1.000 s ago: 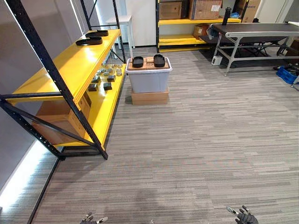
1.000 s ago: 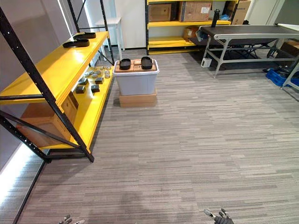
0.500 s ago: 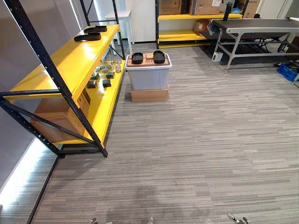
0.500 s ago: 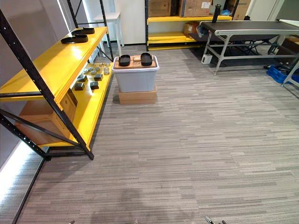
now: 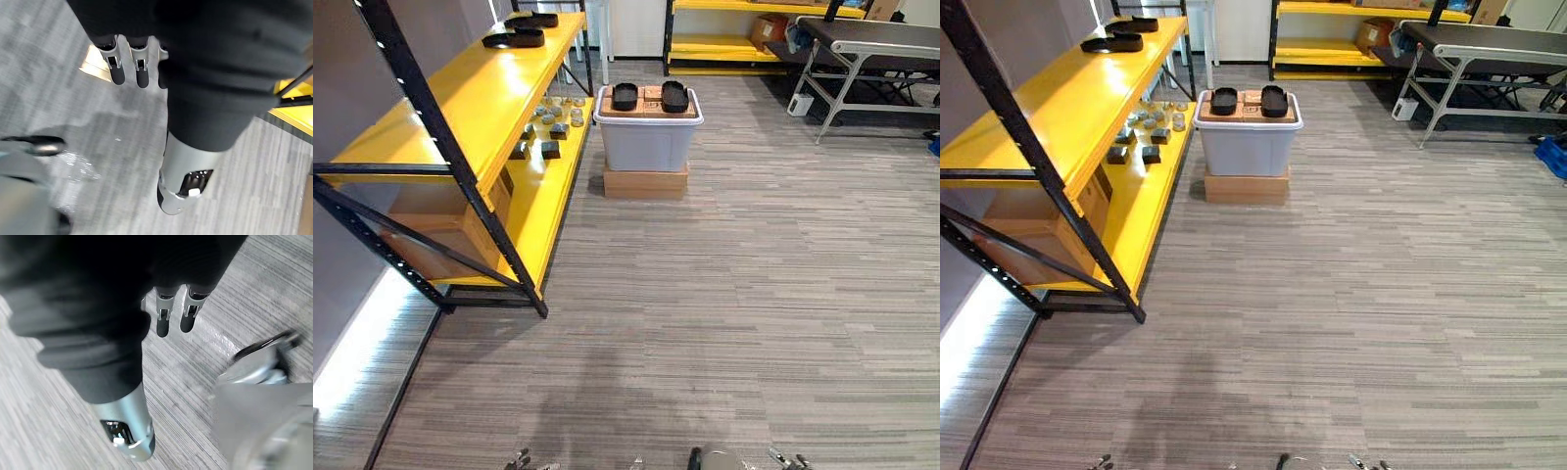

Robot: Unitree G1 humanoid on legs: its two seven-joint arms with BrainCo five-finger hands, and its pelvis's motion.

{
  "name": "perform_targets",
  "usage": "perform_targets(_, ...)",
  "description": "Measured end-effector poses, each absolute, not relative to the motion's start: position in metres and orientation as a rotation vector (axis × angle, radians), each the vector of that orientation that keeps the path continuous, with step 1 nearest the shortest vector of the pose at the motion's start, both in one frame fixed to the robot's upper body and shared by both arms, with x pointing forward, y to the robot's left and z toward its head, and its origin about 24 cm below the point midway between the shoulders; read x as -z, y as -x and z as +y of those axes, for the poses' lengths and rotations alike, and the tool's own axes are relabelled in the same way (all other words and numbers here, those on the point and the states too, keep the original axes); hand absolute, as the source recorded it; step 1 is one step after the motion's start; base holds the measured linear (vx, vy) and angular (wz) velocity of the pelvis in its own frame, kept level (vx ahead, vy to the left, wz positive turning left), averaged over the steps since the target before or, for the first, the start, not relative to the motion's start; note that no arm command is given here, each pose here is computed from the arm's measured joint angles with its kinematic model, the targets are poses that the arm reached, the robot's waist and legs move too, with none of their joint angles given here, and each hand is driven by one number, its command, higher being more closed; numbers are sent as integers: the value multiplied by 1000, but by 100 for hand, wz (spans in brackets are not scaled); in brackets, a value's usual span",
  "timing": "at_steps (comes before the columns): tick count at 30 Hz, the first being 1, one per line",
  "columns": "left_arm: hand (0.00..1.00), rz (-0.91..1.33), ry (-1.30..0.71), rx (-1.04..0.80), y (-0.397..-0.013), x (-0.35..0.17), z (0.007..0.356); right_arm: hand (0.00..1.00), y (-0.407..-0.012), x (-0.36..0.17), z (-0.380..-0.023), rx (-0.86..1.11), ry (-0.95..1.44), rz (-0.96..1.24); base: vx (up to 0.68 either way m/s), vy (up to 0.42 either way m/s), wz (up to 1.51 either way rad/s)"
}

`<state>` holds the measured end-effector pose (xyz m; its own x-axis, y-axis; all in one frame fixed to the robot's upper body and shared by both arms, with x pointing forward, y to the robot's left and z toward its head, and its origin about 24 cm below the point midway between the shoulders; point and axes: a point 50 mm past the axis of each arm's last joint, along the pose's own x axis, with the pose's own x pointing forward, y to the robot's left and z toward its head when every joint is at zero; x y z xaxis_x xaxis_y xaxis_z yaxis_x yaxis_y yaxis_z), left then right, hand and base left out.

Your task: Walk over and take plastic housings, then place them on the shelf

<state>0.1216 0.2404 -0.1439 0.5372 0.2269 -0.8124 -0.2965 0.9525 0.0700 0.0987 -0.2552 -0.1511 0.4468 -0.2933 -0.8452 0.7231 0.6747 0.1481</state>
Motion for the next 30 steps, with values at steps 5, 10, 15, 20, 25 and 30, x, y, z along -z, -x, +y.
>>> perform_targets(5,0,934,71,-292,-133,142,233,0,-80,157,-249,697,-564,940,721,-285,22)
perform_targets(10,0,943,138,-411,-117,145,242,0,-75,160,-242,691,-569,962,800,-306,-12)
perform_targets(15,0,1032,164,-459,-78,155,240,0,-133,144,-247,569,-484,875,597,-102,-93)
perform_targets(20,0,1122,173,-457,-46,162,230,0,-139,137,-262,561,-410,863,634,135,-67)
perform_targets(25,0,1169,173,-471,-31,164,232,0,-102,157,-236,603,-509,972,911,259,9)
perform_targets(30,0,1081,139,-402,-69,159,231,0,-80,165,-225,612,-546,1030,835,139,49)
